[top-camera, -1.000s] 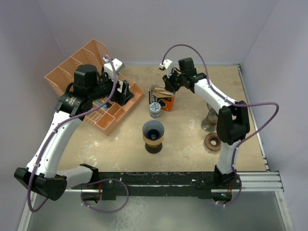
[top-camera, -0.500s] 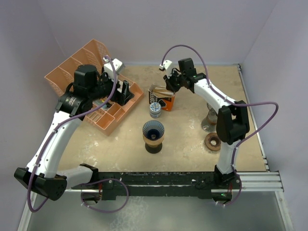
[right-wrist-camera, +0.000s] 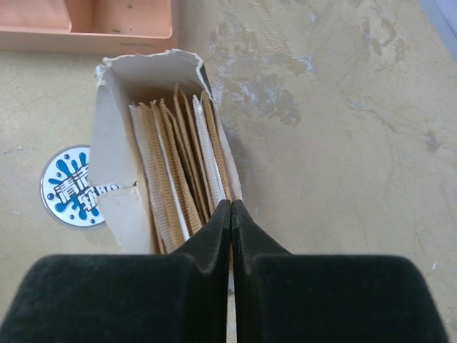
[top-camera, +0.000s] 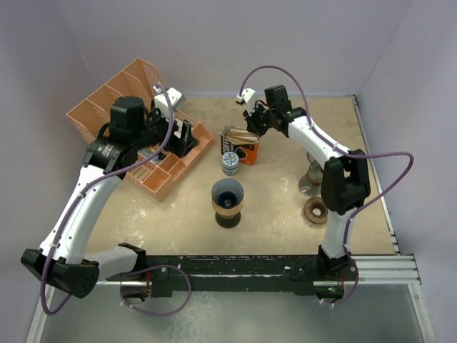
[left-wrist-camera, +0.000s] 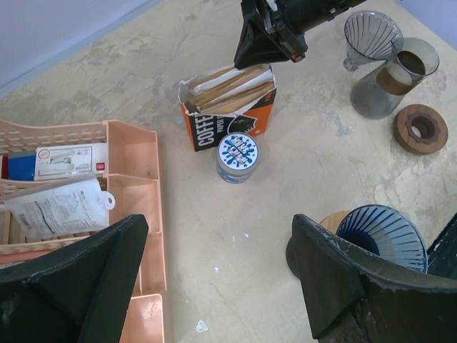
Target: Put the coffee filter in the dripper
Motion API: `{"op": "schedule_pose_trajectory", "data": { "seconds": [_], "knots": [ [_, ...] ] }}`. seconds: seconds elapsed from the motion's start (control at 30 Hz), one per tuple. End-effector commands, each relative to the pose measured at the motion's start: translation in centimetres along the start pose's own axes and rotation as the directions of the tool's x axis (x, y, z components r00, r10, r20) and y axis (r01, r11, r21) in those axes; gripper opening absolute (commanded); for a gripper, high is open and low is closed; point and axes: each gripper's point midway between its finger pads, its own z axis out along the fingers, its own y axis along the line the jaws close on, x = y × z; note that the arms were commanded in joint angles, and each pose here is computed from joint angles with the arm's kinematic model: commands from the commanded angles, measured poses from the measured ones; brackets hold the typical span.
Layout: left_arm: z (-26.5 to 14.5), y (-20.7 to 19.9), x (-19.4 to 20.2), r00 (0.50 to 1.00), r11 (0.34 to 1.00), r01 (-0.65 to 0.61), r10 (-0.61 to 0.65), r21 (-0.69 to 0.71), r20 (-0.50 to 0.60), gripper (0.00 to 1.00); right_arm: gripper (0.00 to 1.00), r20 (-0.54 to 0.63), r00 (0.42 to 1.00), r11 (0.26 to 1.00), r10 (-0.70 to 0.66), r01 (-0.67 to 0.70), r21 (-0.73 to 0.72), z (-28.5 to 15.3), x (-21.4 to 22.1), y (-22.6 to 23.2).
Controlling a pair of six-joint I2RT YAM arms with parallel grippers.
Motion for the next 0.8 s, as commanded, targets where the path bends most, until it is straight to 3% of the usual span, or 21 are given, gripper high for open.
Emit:
{"op": "schedule_pose_trajectory", "data": {
  "seconds": [0.0, 0.43, 0.77],
  "knots": [
    [-0.6, -0.1, -1.1, 0.998, 1.000, -0.025, 0.025, 0.004, 0.053, 0.82, 0.00, 0.094, 0.995, 0.999, -0.036, 0.034, 0.018, -3.0, -4.4, -0.3],
    [-0.9, -0.3, -1.0, 0.998, 0.999, -0.044, 0.043, 0.008, 0.054, 0.82, 0.03, 0.124, 0.991, 0.999, -0.044, 0.040, 0.030, -4.9, -5.5, 0.1],
    [-1.0, -0.4, -0.7, 0.997, 0.998, -0.056, 0.055, 0.012, 0.048, 0.82, 0.28, 0.179, 0.983, 0.999, -0.037, 0.030, 0.044, -6.5, -6.9, 0.3]
  ]
}}
